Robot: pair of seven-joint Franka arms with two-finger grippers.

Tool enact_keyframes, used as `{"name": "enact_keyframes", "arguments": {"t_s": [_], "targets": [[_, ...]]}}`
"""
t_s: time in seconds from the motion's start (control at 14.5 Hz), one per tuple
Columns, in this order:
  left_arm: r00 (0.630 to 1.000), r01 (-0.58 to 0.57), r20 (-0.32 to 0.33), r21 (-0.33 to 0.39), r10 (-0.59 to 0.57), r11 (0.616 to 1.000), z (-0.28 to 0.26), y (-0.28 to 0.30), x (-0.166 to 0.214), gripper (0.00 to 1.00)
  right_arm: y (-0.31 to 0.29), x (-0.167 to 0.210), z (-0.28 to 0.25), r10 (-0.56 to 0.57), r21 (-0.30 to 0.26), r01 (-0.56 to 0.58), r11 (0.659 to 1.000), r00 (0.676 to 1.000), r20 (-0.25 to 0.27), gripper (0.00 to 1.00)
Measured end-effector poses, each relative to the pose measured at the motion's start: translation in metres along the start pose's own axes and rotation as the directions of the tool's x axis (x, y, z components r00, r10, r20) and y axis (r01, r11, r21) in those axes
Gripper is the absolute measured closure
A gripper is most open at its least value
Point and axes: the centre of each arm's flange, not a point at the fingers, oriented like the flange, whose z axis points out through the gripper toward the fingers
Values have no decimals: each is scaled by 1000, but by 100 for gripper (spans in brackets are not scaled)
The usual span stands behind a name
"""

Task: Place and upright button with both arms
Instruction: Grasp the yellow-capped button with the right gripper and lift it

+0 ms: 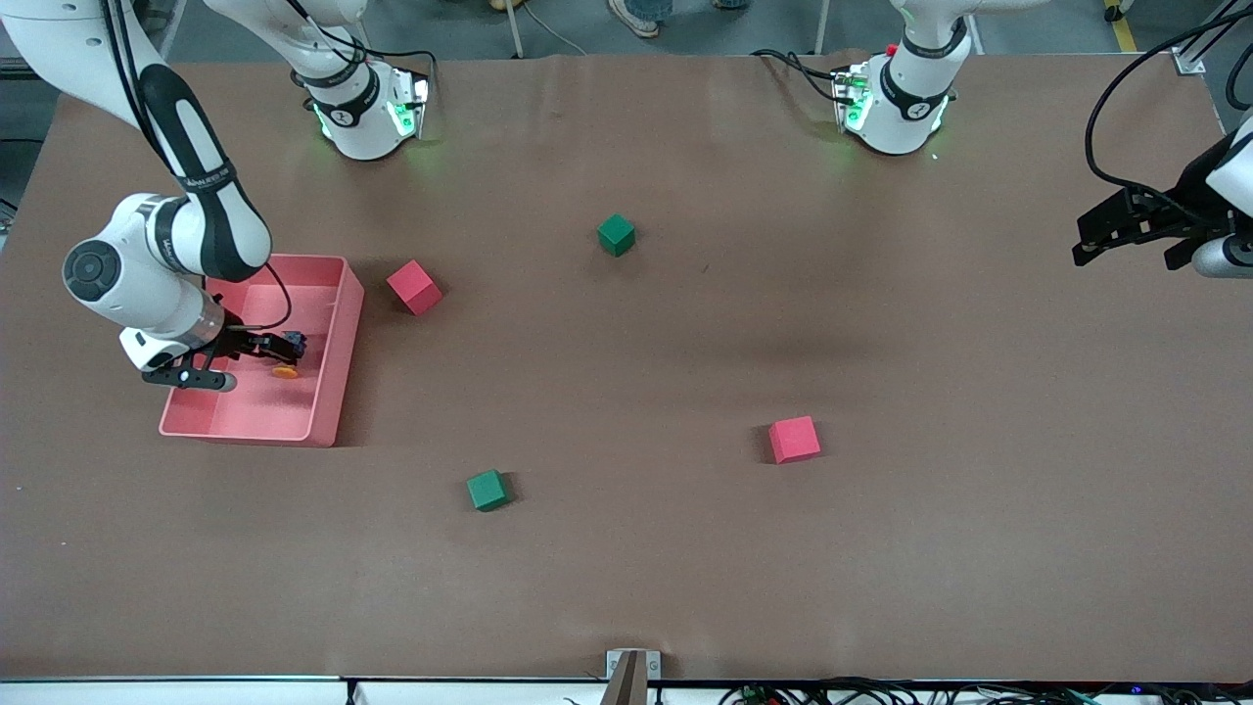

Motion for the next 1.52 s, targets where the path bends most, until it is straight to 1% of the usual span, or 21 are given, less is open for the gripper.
{"name": "enact_keyframes", "arguments": {"t_s": [0.28, 0.48, 0.55, 0.62, 0.69, 0.76, 0.83, 0.9, 0.97, 1.04, 1.11, 1.18, 1.24, 1.52], "targets": [[1000, -1, 2, 0, 1, 1000, 1, 0, 1, 0, -2, -15, 21, -2, 1, 2, 1000, 1000, 19, 0], [1000, -1, 3, 0, 1, 1000, 2, 1, 1, 0, -2, -17, 27, -2, 0, 2, 1000, 1000, 7, 0], [1000, -1, 4, 0, 1, 1000, 2, 1, 1, 0, -2, -17, 31, -2, -1, 2, 1000, 1000, 4, 3], [1000, -1, 4, 0, 1, 1000, 2, 1, 1, 0, -2, -17, 36, -3, -2, 3, 1000, 1000, 2, 3], [1000, -1, 5, 0, 1, 1000, 3, 1, 1, 0, -2, -17, 39, -3, -3, 3, 1000, 1000, -3, 5], [1000, -1, 5, 0, 1, 1000, 3, 1, 1, 0, -2, -17, 43, -3, -3, 3, 1000, 1000, -5, 5], [1000, -1, 5, 0, 1, 1000, 3, 1, 1, 0, -2, -16, 44, -3, -3, 3, 1000, 1000, -8, 9], [1000, -1, 6, 0, 1, 1000, 3, 1, 2, 0, -2, -16, 44, -3, -3, 3, 1000, 1000, -9, 9], [1000, -1, 6, 0, 1, 1000, 3, 1, 2, 0, -3, -16, 43, -4, -3, 4, 1000, 1000, -11, 16], [1000, -1, 7, 0, 1, 1000, 4, 1, 2, 0, -3, -15, 41, -5, -3, 4, 1000, 1000, -16, 25], [1000, -1, 7, 0, 1, 1000, 4, 1, 2, 0, -3, -14, 39, -5, -3, 5, 1000, 1000, -19, 35], [1000, -1, 8, 0, 1, 1000, 4, 1, 2, 0, -4, -14, 38, -6, -3, 5, 1000, 1000, -21, 48], [1000, -1, 8, 0, 1, 1000, 4, 1, 2, 0, -4, -13, 38, -7, -3, 7, 1000, 1000, -23, 56], [1000, -2, 9, 0, 2, 1000, 5, 1, 2, 0, -4, -13, 37, -9, -3, 9, 1000, 1000, -23, 57]]}}
